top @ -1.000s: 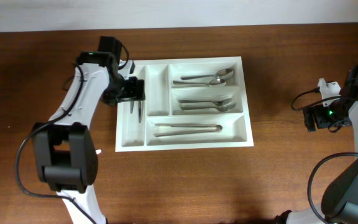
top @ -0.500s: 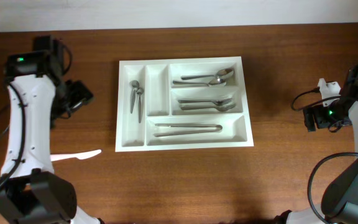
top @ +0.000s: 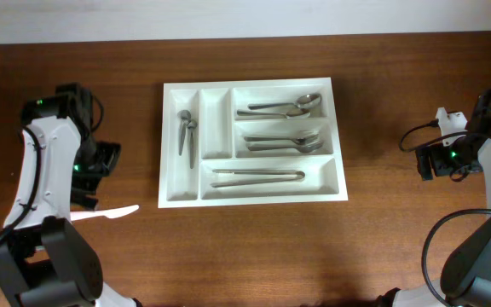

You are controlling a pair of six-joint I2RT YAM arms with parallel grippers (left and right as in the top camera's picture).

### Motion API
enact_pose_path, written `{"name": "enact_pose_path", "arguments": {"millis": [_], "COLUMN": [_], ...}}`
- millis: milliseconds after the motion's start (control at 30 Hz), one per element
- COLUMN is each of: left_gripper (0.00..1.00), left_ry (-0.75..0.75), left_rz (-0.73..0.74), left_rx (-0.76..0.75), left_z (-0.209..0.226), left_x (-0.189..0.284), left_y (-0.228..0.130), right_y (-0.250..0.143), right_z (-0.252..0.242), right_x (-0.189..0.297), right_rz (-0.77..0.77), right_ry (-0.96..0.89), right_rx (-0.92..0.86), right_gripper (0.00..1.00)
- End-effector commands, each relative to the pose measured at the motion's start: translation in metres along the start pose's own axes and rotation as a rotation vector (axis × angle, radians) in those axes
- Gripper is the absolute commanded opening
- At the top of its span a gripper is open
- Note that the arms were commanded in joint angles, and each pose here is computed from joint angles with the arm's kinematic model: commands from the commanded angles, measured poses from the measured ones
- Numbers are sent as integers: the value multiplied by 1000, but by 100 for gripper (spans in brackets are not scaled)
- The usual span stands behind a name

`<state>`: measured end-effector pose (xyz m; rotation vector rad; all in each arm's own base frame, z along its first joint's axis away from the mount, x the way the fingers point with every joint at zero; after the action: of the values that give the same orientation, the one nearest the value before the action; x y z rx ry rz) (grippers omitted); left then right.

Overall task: Pack container
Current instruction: 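Open the left gripper and move it down to the white plastic knife, then close the left gripper on the white plastic knife and lift it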

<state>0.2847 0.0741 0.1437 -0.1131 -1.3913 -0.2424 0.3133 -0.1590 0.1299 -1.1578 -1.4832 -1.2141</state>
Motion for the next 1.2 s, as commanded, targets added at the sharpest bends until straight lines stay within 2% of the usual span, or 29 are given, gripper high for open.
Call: {"name": "enact_pose_path", "arguments": {"millis": [0,233,433,833,1167], "left_gripper": [99,99,99,99,99], "left_ry": [42,42,2,-5,-74], "left_rz": [19,29,10,-1,-38], "left_rx": [113,173,114,102,104], "left_z": [16,23,20,23,11], "left_x": [-15,-44,-67,-100,-108], "left_y": [4,15,22,16,22], "right_y": [0,0,0,0,0], "right_z": [-1,-1,-1,0,-1], "right_x": [0,0,0,0,0], "right_rz": [-2,-2,-2,-2,-2], "right_ry": [1,1,1,1,1], "right_rx": [-3,-3,-3,-3,-3], "right_gripper": [98,99,99,99,99]}}
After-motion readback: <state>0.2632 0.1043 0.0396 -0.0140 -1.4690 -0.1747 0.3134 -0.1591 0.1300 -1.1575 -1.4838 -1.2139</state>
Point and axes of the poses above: each gripper's point midway between its finger pads, its own x axis back along the fingers, its own z axis along the line the jaws close on, y = z × x, the point moved 3 cm from there along x, back along the fingers, and after that the axes turned 1 degree about -x, right-handed, at the moved point
